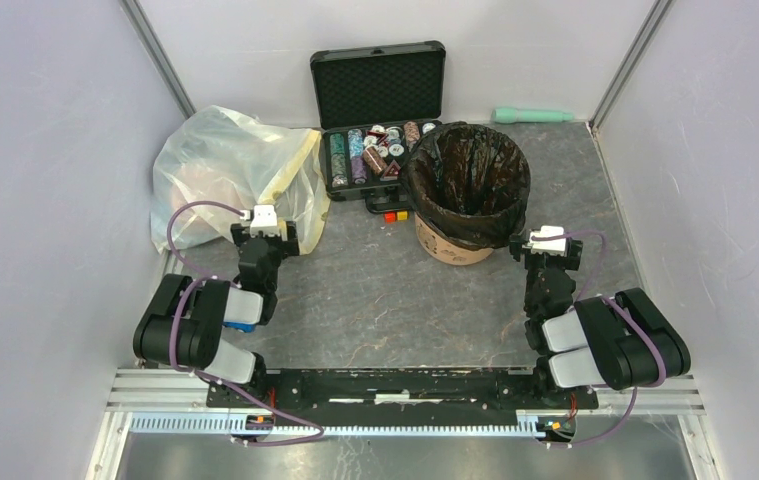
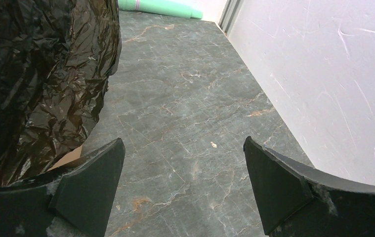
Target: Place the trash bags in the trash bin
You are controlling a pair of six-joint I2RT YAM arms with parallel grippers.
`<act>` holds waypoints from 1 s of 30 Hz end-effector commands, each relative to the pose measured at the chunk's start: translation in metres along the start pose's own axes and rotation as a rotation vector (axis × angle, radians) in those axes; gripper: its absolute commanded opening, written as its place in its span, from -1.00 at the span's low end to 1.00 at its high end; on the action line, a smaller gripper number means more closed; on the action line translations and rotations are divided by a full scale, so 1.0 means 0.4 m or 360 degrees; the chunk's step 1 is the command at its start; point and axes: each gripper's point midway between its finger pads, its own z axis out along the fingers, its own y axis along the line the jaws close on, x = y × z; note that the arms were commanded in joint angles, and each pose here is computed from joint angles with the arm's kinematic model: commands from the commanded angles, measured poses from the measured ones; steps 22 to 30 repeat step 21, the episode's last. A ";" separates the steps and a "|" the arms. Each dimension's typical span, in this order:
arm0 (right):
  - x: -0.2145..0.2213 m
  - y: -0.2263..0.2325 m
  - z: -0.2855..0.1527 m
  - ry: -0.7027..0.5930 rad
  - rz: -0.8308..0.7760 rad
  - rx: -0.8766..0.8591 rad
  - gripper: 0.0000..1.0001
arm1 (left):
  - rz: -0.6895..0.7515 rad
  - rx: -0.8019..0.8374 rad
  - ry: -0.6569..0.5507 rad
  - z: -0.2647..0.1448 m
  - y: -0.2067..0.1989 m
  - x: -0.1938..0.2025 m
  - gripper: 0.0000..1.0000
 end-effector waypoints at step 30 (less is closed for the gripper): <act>0.066 -0.033 -0.082 0.0078 -0.0040 0.0008 0.96 | -0.0081 0.0046 -0.0056 0.022 -0.007 -0.040 0.99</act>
